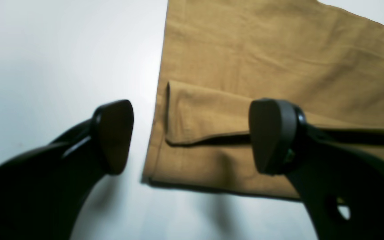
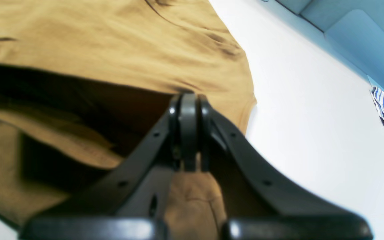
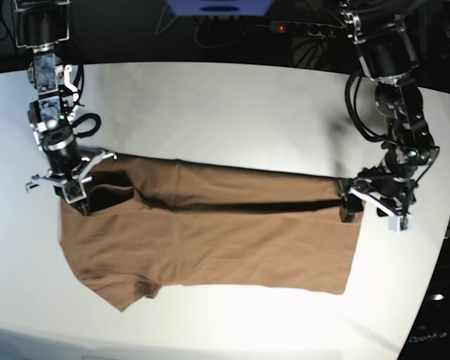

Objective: Fold the T-shirt properly
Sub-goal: 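Lower the folded edge onto the shirt and open both grippers, then reposition both grippers along the folded edge of the shirt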

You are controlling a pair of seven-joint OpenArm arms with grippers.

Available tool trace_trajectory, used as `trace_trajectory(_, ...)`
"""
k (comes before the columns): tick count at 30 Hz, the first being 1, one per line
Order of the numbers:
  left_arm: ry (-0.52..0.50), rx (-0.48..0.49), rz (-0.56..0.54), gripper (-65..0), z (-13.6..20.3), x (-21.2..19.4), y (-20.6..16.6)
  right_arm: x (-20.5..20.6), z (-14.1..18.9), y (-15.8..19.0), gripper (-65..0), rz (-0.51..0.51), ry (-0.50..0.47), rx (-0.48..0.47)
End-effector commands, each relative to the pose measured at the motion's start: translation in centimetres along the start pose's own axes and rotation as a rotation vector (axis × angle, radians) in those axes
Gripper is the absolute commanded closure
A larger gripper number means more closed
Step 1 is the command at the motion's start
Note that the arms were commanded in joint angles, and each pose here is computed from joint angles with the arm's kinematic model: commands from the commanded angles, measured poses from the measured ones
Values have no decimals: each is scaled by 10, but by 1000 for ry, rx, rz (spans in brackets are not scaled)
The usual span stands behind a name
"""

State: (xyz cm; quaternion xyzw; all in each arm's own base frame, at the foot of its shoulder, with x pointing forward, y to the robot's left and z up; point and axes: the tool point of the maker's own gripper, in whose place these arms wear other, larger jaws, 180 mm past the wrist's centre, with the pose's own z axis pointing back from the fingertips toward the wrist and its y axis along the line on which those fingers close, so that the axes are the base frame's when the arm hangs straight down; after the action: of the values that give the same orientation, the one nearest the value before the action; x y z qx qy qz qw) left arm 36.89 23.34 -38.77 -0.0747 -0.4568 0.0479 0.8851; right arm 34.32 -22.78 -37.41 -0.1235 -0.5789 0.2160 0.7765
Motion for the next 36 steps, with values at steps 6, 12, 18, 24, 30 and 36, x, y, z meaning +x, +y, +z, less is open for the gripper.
trace_trajectory(6,-57,-17,2,-526,-1,18,-7,13,-2,-7,-1,-1,-42,-26)
trace_trajectory(12,-57,-19,5,-525,-2,18,-8,6,-3,-5,-1,-5,-26,-22)
trace_trajectory(18,-54,-19,5,-525,-2,17,-8,-10,-9,-7,-1,-14,16,-24)
trace_trajectory(24,-48,-19,5,-525,-1,15,-8,-13,-10,10,-33,-32,27,75)
trace_trajectory(30,-45,-18,5,-525,-1,14,-8,-6,-15,7,-263,-16,12,77)
trace_trajectory(36,-43,-18,5,-525,-1,13,-8,-6,-17,22,-313,91,21,124)
